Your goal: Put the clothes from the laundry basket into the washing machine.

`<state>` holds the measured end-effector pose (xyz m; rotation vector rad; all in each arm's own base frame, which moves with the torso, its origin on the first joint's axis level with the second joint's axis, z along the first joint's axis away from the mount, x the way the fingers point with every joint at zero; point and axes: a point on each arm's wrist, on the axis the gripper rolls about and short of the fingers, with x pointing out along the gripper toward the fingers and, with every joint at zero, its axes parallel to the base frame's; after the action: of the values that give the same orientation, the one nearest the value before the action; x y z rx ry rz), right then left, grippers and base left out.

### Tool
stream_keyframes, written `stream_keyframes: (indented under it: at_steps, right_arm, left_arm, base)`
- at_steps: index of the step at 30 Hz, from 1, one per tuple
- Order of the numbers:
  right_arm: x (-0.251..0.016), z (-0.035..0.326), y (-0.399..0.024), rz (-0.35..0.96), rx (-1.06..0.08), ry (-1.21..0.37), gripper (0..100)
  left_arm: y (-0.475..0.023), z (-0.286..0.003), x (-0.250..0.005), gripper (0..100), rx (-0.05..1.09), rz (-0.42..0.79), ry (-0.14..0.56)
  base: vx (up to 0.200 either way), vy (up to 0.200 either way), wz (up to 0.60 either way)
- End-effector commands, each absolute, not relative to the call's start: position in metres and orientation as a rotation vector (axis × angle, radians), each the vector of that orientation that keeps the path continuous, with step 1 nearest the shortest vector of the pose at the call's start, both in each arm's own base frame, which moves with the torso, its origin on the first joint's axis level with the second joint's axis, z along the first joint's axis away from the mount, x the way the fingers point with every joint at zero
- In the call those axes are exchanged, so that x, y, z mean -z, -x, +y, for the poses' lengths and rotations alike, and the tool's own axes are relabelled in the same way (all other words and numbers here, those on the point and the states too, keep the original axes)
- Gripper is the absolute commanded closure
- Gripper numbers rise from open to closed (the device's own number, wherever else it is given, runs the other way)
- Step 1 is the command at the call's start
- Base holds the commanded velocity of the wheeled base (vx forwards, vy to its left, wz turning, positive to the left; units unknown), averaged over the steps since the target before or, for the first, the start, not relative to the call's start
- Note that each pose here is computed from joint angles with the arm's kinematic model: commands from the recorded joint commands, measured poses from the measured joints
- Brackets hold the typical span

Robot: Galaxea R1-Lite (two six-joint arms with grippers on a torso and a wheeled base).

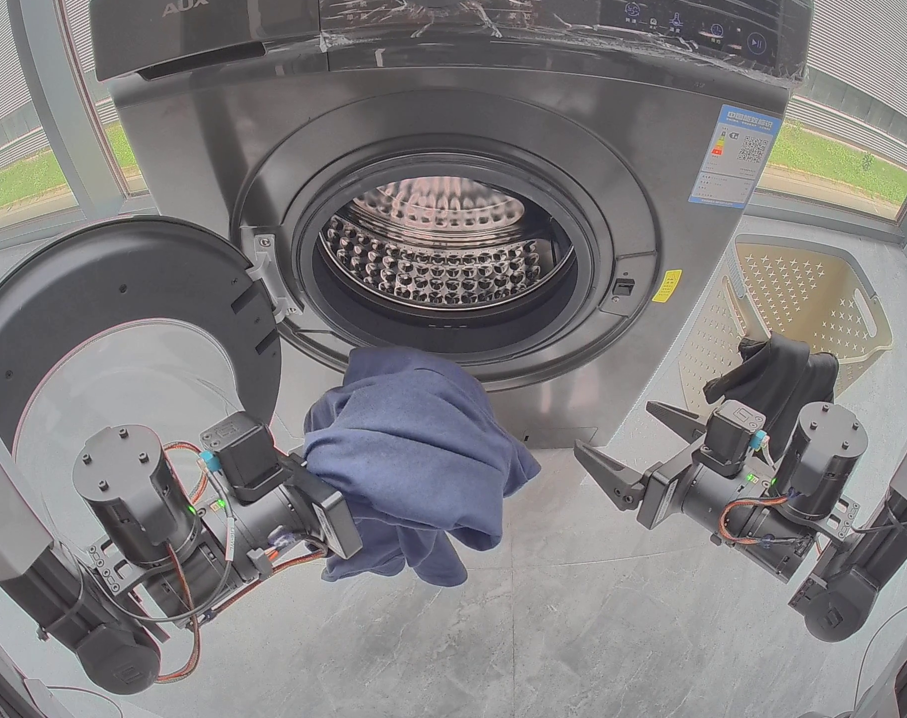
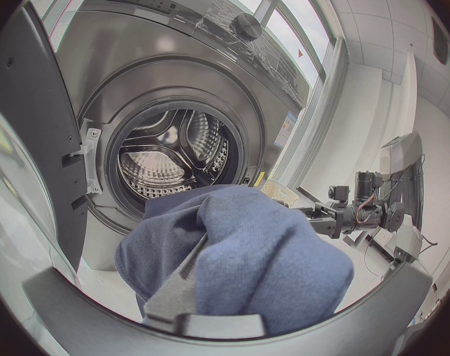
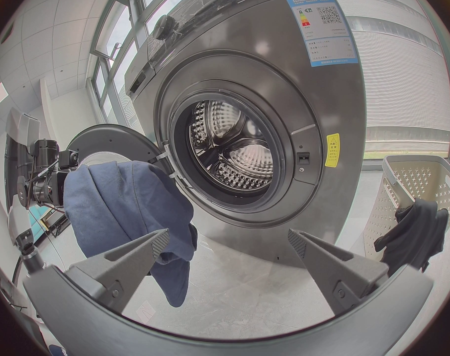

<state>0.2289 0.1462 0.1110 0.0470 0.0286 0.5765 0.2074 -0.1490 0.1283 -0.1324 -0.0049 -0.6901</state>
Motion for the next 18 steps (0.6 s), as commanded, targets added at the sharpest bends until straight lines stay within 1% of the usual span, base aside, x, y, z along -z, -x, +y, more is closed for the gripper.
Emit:
stream_keyframes:
  at_steps: [1,4,9,17,18]
  right_arm:
    - [-0.1101,0.1484,-0.2293,0.03,-0.582,-0.046,0]
    - [-0.1099,0.1491,-0.2294,0.03,-0.585,-0.046,0]
    - [-0.107,0.1511,-0.2281,0.043,-0.593,-0.044,0]
    - [-0.1059,0.1505,-0.2272,0.049,-0.593,-0.042,0]
    - [-0.1059,0.1505,-0.2272,0.049,-0.593,-0.042,0]
  left_arm:
    - [-0.2047,-0.1509,-0.1247,100,0.701,0.01,0.122]
    - [-0.2043,-0.1517,-0.1259,100,0.707,0.006,0.124]
    - [-0.2059,-0.1529,-0.1251,100,0.71,0.009,0.129]
    - [-0.2087,-0.1549,-0.1193,100,0.707,0.028,0.116]
    - [-0.209,-0.1556,-0.1172,100,0.707,0.035,0.112]
  base:
    - [0.0,0.0,0.0]
    - [0.0,0.0,0.0]
    - [0.2,0.0,0.0]
    - [0.2,0.0,0.0]
    - [0.0,0.0,0.0]
